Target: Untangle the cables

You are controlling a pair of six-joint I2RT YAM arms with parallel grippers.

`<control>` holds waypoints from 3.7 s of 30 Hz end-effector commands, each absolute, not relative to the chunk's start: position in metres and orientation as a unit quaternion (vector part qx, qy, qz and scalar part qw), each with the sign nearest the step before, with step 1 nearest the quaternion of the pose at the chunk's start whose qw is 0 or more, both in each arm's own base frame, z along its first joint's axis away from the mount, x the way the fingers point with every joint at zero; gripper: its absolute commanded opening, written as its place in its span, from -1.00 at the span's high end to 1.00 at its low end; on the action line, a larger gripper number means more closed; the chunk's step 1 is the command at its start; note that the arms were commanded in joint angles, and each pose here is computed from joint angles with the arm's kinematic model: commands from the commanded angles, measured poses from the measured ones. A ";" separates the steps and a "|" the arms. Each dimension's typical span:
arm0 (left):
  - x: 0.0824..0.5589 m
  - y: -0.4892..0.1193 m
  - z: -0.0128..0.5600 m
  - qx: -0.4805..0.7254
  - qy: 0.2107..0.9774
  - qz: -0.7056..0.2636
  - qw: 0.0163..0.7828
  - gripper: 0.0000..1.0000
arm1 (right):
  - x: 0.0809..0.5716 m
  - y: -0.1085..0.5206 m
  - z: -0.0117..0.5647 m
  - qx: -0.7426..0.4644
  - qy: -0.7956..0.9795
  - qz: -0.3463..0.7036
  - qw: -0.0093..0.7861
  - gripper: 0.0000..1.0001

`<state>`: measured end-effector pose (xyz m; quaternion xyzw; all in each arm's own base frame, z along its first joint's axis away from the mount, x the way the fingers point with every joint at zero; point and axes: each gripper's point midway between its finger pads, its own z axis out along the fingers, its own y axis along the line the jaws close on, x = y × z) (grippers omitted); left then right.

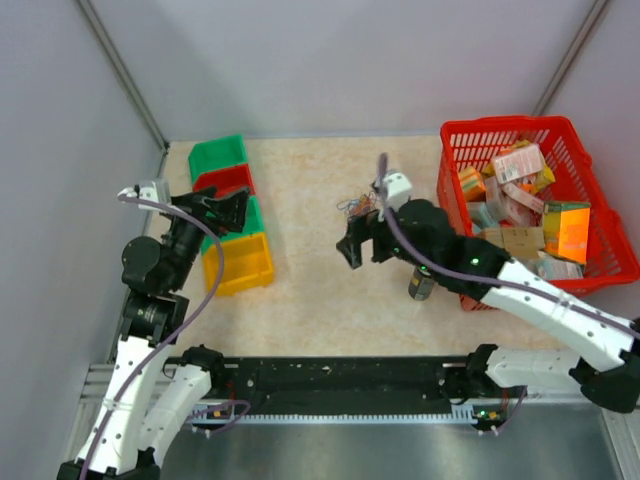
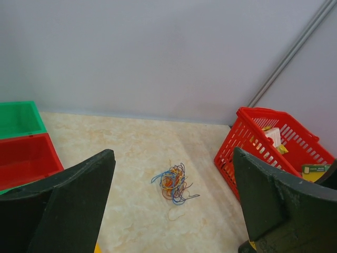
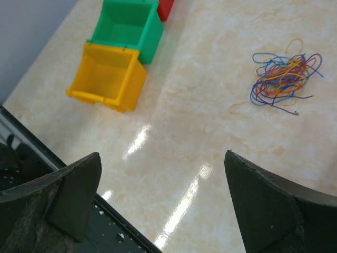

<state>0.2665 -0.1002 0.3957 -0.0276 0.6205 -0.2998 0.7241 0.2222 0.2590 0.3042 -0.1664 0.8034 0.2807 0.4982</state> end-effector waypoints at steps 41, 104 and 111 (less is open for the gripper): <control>0.318 -0.115 0.313 -0.050 0.772 -0.261 0.578 -0.74 | 0.419 0.287 0.103 -0.225 0.860 -0.080 0.451 0.32; 0.248 -0.294 0.270 0.282 0.765 -0.419 0.401 1.00 | 0.277 0.256 0.227 -0.198 0.746 0.357 0.526 -0.22; 0.249 -0.299 0.329 0.252 0.736 -0.454 0.433 1.00 | 0.254 0.285 0.228 -0.256 0.702 0.438 0.500 -0.46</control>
